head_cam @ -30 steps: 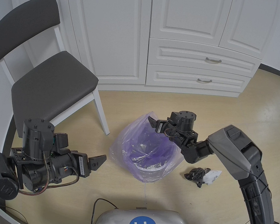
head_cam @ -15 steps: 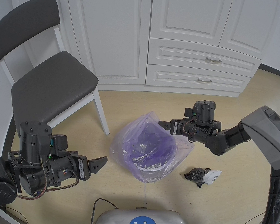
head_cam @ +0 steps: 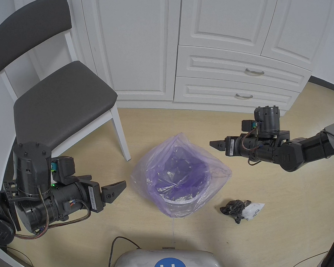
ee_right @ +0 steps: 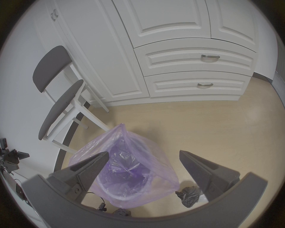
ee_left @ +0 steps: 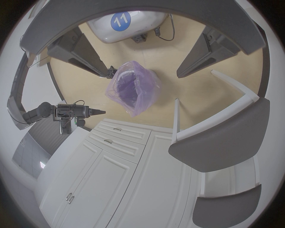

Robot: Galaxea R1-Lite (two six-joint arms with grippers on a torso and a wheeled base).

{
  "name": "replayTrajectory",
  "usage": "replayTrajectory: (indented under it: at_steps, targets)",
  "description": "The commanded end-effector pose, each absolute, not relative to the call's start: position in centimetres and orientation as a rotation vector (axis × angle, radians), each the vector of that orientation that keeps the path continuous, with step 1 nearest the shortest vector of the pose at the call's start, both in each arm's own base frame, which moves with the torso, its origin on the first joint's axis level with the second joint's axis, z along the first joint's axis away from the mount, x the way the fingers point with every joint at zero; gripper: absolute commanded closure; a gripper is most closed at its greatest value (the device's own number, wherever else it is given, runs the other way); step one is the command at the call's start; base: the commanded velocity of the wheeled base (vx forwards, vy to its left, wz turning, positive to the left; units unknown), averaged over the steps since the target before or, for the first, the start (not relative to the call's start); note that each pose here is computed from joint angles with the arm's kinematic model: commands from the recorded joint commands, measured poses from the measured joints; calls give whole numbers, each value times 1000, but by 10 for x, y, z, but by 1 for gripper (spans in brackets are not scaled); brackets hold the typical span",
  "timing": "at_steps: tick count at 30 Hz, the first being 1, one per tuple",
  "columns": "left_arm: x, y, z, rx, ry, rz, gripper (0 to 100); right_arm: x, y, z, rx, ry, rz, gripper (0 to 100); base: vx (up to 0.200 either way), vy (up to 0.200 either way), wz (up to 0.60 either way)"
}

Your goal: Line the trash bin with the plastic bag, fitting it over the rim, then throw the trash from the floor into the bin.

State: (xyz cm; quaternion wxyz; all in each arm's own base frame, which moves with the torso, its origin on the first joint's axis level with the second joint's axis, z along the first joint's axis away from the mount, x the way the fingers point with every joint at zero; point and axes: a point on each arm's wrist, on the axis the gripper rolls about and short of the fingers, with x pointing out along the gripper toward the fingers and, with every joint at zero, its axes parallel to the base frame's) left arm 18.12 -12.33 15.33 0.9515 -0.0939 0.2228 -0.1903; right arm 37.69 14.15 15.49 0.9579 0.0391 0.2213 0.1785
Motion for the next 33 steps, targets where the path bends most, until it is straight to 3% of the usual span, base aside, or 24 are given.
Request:
replayTrajectory:
  at_steps: [1, 7, 15, 19, 26, 33]
  targets:
    - [186, -126, 157, -195, 442, -388, 0, 359, 128, 168, 87, 438, 341, 0, 0, 0, 0]
    - [225, -150, 156, -144, 446, -385, 0, 347, 123, 157, 72, 480, 282, 0, 0, 0, 0]
    - [306, -198, 101, -46, 528, -368, 0, 364, 133, 117, 35, 560, 238, 0, 0, 0, 0]
    - [337, -217, 82, -39, 526, -366, 0, 373, 142, 110, 54, 503, 241, 0, 0, 0, 0]
    - [374, -220, 57, -55, 513, -327, 0, 377, 161, 79, 46, 506, 274, 0, 0, 0, 0]
    - [402, -208, 48, -85, 471, -275, 0, 390, 165, 58, 29, 525, 223, 0, 0, 0, 0]
